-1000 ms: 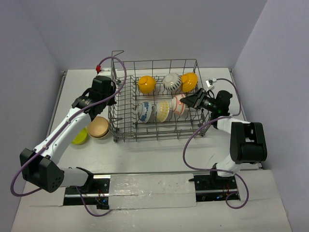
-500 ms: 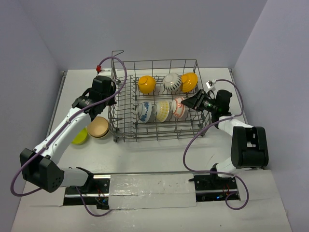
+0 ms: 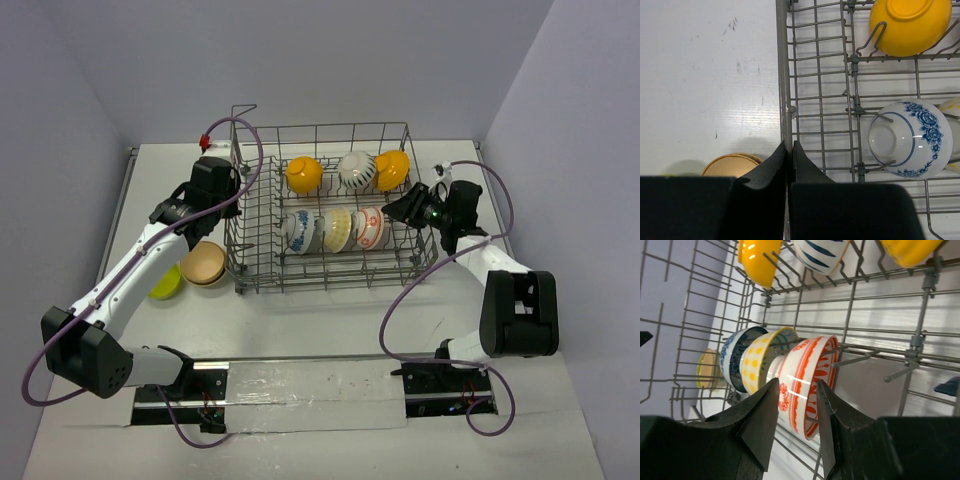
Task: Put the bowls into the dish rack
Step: Insert the bowl into the dish rack.
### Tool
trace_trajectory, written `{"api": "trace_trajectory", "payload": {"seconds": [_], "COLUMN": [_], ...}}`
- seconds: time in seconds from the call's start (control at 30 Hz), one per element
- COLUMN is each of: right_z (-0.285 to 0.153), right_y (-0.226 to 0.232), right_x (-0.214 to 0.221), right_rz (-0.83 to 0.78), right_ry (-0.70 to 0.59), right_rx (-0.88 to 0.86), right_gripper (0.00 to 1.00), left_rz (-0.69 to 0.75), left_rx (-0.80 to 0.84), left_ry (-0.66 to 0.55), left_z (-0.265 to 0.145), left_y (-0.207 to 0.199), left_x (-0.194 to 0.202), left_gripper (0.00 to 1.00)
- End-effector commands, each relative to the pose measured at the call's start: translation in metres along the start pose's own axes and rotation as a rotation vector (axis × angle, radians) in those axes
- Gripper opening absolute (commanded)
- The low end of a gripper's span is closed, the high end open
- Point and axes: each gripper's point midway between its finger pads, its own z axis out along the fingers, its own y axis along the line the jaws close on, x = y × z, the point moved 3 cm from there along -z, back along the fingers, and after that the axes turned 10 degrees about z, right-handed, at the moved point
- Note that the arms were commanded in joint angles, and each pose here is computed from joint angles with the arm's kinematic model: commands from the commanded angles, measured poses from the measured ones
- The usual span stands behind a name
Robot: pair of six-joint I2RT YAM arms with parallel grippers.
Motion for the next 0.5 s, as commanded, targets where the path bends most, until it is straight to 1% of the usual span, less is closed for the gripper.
{"api": "trace_trajectory", "payload": {"seconds": [0.0, 0.13, 0.2, 0.23, 0.27, 0.37, 0.47], "right_z": [-0.003, -0.007, -0.010, -0.010, -0.009, -0.018, -0.026], "right_y": [0.013, 0.021, 0.034, 0.044, 0.048, 0.068, 0.080], "right_x": [-0.016, -0.018, -0.027, -0.025, -0.026, -0.030, -0.031], "right_rz": [-0.072, -0.120, -0.167, -0.194, -0.212, -0.268, -0.304], "right_ry": [-0.046, -0.055, -0.092, -0.076, -0.092, -0.106, -0.122], "right_rx": [0.014, 0.046, 0.075, 0.086, 0.117, 0.139, 0.160], "right_gripper": [0.44, 0.44, 0.44, 0.45, 0.45, 0.45, 0.45], "left_rz": [0.074, 0.079, 0.086, 0.086, 0.088, 0.097, 0.113], "left_rx": [0.099, 0.099, 0.100, 0.099, 0.099, 0.098, 0.080], "left_ry": [0.091, 0.094, 0.099, 0.096, 0.099, 0.099, 0.110], "left_z": [0.005, 0.006, 0.007, 0.007, 0.007, 0.009, 0.011], "left_y": [-0.020, -0.020, -0.020, -0.020, -0.020, -0.019, -0.016], "left_x": [0.025, 0.026, 0.027, 0.027, 0.027, 0.028, 0.029], "left_gripper": [0.08, 0.08, 0.08, 0.09, 0.08, 0.06, 0.02]}}
